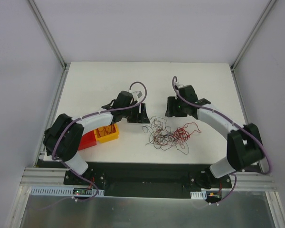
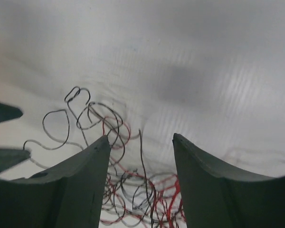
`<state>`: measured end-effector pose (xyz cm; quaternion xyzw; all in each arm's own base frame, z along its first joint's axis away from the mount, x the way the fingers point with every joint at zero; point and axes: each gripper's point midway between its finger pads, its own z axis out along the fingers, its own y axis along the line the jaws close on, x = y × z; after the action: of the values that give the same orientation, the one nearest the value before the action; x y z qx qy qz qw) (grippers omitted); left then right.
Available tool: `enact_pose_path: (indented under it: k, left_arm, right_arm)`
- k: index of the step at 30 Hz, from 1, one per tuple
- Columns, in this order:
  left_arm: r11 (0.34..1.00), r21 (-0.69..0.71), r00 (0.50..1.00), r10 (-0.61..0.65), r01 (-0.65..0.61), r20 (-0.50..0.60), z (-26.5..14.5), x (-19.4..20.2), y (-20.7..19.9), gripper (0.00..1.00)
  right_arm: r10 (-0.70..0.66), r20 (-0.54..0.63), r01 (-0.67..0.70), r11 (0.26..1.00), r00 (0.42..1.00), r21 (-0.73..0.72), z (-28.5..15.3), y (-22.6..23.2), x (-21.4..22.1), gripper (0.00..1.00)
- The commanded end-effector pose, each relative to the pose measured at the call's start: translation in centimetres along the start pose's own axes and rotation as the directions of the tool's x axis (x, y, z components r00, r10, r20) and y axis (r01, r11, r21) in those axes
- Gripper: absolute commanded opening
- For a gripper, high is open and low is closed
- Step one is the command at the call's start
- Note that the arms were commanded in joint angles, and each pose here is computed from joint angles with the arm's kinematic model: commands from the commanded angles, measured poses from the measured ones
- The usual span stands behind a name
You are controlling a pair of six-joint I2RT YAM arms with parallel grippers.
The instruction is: Untangle the cables
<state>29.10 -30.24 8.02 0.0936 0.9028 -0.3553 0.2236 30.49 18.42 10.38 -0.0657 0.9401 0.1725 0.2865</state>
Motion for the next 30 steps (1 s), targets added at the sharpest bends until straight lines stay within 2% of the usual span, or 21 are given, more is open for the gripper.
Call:
enact_pose_path:
  k: [1, 4, 8, 12, 16, 21, 27, 30]
  left_arm:
    - [0.998, 0.028, 0.991, 0.06, -0.063, 0.119, -2.8, -0.8, -1.8, 0.62]
    - [0.997, 0.072, 0.998, 0.02, -0.025, 0.059, -2.8, 0.4, -2.5, 0.62]
    - [0.991, 0.136, 0.999, 0.003, -0.008, 0.038, -2.9, 1.1, -3.8, 0.61]
    - [0.99, 0.14, 0.999, 0.023, -0.028, 0.041, -3.1, 1.3, -3.9, 0.61]
    - [0.989, 0.147, 0.999, 0.024, -0.03, 0.043, -3.9, 2.0, -4.0, 0.61]
    - [0.99, 0.134, 0.998, 0.024, -0.033, 0.065, -5.1, 2.6, -3.6, 0.64]
    - [0.99, 0.139, 0.998, 0.01, -0.019, 0.062, -5.5, 3.2, -3.6, 0.73]
    - [0.99, 0.139, 0.999, 0.004, -0.011, 0.054, -5.5, 3.3, -3.6, 0.74]
  right_arm:
    - [-0.128, 0.006, 0.128, 0.985, 0.992, -0.116, 4.2, 3.0, -2.8, 0.57]
    - [-0.181, -0.038, 0.176, 0.978, 0.983, -0.107, 5.3, 3.4, -2.1, 0.52]
    - [-0.235, -0.012, 0.233, 0.968, 0.972, -0.096, 5.1, 3.9, -0.5, 0.51]
    - [-0.213, 0.03, 0.214, 0.976, 0.976, -0.026, 4.6, 2.1, 0.5, 0.59]
    - [-0.229, 0.077, 0.233, 0.972, 0.97, -0.034, 4.0, 1.6, 1.8, 0.61]
    - [-0.273, 0.204, 0.307, 0.939, 0.94, -0.159, 2.6, 3.7, 1.4, 0.62]
    - [-0.277, 0.216, 0.322, 0.923, 0.936, -0.212, 2.6, 4.8, 1.4, 0.62]
    - [-0.287, 0.23, 0.35, 0.884, 0.93, -0.311, 2.1, 6.8, 1.7, 0.62]
